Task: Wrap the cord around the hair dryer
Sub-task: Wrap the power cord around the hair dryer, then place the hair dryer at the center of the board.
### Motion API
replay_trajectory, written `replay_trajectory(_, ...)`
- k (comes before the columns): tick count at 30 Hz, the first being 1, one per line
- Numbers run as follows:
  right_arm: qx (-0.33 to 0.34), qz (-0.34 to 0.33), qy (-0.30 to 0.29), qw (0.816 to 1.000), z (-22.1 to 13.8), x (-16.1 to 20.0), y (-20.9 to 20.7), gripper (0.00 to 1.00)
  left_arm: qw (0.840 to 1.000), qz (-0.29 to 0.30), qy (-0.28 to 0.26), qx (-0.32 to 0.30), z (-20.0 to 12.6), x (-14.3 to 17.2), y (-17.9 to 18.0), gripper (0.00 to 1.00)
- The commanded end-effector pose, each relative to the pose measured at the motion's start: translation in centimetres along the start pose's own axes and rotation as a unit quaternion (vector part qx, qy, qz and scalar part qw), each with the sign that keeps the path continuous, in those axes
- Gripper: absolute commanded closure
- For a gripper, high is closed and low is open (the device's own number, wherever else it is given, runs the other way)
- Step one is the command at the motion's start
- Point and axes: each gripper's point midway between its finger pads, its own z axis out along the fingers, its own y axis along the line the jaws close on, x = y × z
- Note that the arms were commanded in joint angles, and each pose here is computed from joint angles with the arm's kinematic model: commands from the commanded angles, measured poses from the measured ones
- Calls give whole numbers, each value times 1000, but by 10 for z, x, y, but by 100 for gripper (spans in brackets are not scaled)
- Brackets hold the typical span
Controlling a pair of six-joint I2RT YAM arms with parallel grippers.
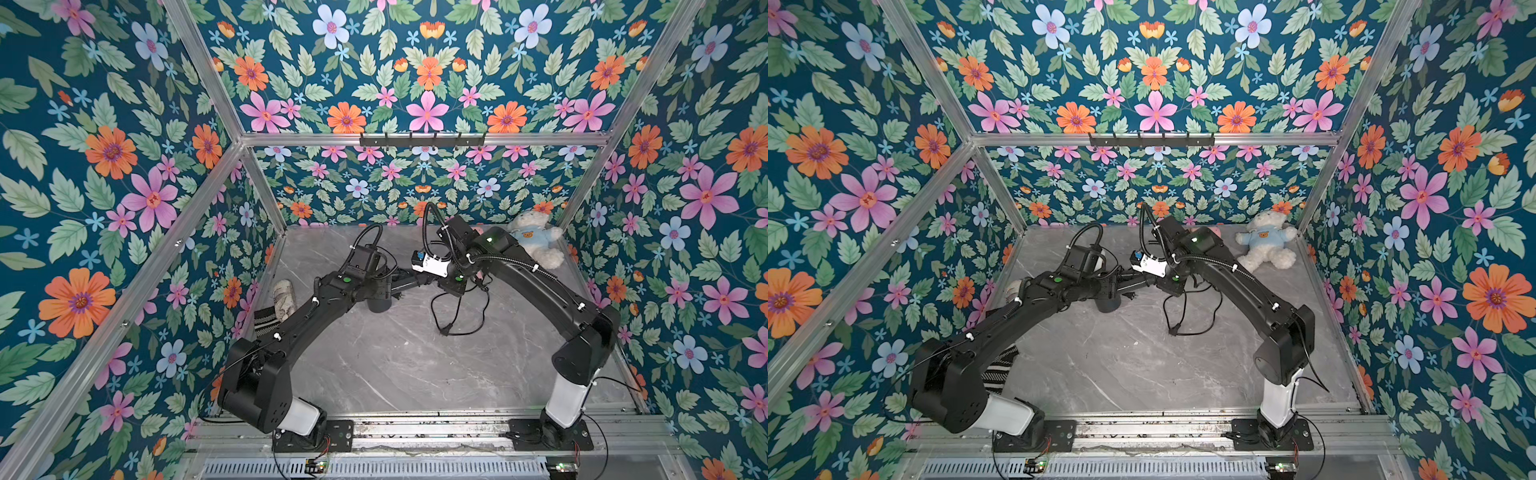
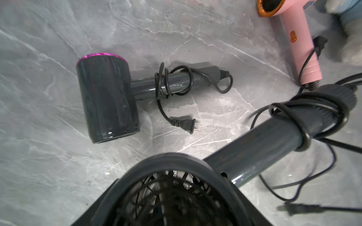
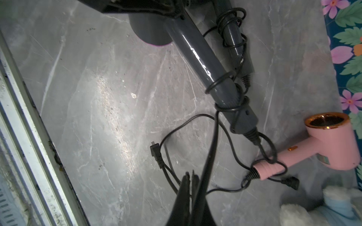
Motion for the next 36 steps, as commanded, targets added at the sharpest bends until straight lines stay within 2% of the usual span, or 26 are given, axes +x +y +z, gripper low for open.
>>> replay_trajectory(1, -4, -29, 62, 998, -10, 23, -3, 100, 990, 75, 41, -108, -7, 22, 41, 100)
replay_trajectory(7, 33, -38, 137, 989, -17, 45, -27, 100, 985, 135, 70, -78, -20, 37, 33, 100)
replay_trajectory(10, 65, -52, 139, 987, -22, 42, -40, 100, 981, 168, 91, -42, -24, 48, 21, 100)
replay_trajectory(14, 55, -78, 101, 990, -30, 29, -37, 100, 963, 232, 139, 9, -27, 76, 2, 100)
replay_trajectory(17, 17, -97, 83, 992, -31, 25, -23, 100, 947, 280, 154, 34, -30, 92, -10, 100)
replay_trajectory(23, -151, -101, 64, 981, -17, 33, 38, 100, 939, 303, 137, 85, -32, 95, -29, 100)
replay_trajectory(28, -197, -72, 79, 974, 7, 43, 53, 100, 939, 299, 135, 99, -30, 90, -37, 100)
replay_trajectory(36, -267, -22, 77, 960, 44, 60, 74, 100, 920, 319, 181, 136, -14, 105, -48, 100)
